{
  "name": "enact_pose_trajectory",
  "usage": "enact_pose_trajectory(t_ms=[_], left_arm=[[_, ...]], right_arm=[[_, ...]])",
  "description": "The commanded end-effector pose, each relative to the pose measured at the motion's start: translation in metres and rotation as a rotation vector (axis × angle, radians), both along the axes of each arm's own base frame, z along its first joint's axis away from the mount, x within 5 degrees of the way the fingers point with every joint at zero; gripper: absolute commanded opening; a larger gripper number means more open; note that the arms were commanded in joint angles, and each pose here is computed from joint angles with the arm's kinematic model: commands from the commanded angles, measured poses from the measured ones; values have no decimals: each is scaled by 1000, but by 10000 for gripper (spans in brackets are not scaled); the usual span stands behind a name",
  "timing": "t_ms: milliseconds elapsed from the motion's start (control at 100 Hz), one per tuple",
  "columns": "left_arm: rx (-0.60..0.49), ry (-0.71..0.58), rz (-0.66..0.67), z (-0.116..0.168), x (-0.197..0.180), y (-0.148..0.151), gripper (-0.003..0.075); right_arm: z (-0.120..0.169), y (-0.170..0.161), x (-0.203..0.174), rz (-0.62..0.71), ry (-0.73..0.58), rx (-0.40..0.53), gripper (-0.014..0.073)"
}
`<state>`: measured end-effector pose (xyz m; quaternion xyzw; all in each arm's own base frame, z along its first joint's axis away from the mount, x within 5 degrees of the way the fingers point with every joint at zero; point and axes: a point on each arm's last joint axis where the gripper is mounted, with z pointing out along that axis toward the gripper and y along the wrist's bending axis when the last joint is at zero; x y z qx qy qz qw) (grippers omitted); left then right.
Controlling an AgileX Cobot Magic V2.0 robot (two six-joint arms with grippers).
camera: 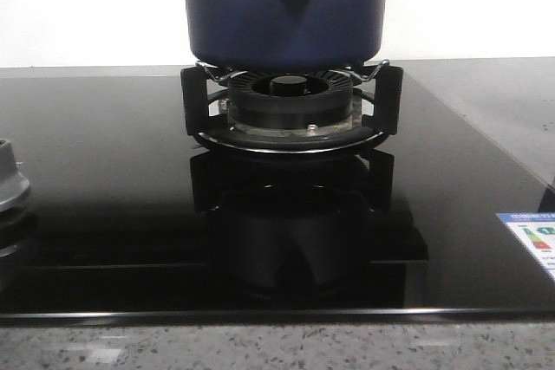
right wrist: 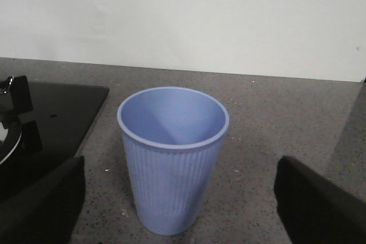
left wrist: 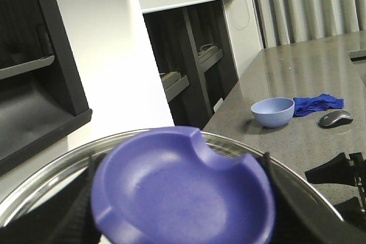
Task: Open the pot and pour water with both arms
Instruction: 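Lower the right gripper around the light blue ribbed cup and grasp it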
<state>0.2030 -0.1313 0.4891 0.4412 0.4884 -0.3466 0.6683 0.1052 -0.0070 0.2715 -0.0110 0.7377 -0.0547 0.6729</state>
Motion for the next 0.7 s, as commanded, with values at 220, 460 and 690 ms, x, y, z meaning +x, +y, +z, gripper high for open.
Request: enact_pose_trajectory(t_ms=[220, 460, 690], left_arm=[[-110, -27, -16, 23, -14, 5, 291], [-110, -27, -16, 23, -14, 5, 291], [-110, -27, -16, 23, -14, 5, 291]], right_arm=[[17, 3, 1, 32, -74, -24, 606], [17, 3, 1, 32, -74, -28, 606], [17, 3, 1, 32, -75, -28, 606]])
